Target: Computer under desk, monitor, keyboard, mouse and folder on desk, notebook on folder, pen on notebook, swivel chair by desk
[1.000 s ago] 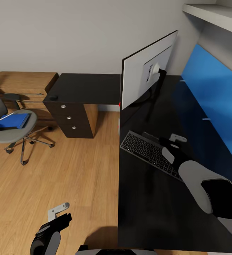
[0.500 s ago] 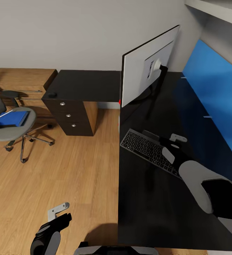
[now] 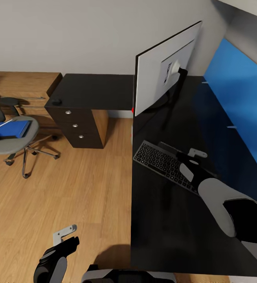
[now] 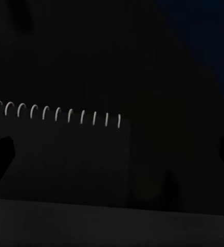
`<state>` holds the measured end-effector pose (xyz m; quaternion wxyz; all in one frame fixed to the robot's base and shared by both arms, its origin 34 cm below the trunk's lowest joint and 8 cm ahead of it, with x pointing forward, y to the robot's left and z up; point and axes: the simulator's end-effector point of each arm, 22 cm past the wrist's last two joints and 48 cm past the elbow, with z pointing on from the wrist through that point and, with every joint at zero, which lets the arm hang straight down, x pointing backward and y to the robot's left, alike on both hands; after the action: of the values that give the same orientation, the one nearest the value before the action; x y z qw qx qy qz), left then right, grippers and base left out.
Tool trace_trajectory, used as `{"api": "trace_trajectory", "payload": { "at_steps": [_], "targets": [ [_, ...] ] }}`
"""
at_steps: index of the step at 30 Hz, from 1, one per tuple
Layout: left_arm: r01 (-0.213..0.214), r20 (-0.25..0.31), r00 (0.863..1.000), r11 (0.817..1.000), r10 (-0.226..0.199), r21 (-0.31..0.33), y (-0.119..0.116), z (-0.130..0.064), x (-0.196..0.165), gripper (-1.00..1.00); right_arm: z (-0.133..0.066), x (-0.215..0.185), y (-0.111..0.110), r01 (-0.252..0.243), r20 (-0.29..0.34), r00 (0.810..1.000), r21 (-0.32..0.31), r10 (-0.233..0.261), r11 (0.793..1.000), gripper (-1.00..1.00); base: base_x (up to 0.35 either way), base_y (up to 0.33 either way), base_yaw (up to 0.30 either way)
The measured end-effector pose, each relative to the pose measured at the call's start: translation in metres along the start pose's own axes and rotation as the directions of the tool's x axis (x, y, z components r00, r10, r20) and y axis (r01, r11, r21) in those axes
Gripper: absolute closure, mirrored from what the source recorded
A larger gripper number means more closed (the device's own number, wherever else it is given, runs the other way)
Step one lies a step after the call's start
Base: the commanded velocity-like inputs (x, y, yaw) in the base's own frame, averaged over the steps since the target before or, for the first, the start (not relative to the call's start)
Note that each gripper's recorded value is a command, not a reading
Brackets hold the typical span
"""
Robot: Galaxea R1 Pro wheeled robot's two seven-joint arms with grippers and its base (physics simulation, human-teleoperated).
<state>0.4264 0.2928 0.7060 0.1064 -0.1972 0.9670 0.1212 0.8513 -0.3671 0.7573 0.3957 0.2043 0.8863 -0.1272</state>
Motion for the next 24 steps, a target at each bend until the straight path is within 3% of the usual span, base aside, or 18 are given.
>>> {"api": "trace_trajectory", "payload": {
  "at_steps": [24],
  "targets": [
    [0.002, -0.012, 1.0, 1.0, -0.002, -0.011, 0.003, 0.008, 0.008, -1.0, 0.009, 0.011, 0.003, 0.015, -0.003, 1.0, -0.003, -0.015, 1.0, -1.0, 0.0, 0.0, 0.0]
  ]
}}
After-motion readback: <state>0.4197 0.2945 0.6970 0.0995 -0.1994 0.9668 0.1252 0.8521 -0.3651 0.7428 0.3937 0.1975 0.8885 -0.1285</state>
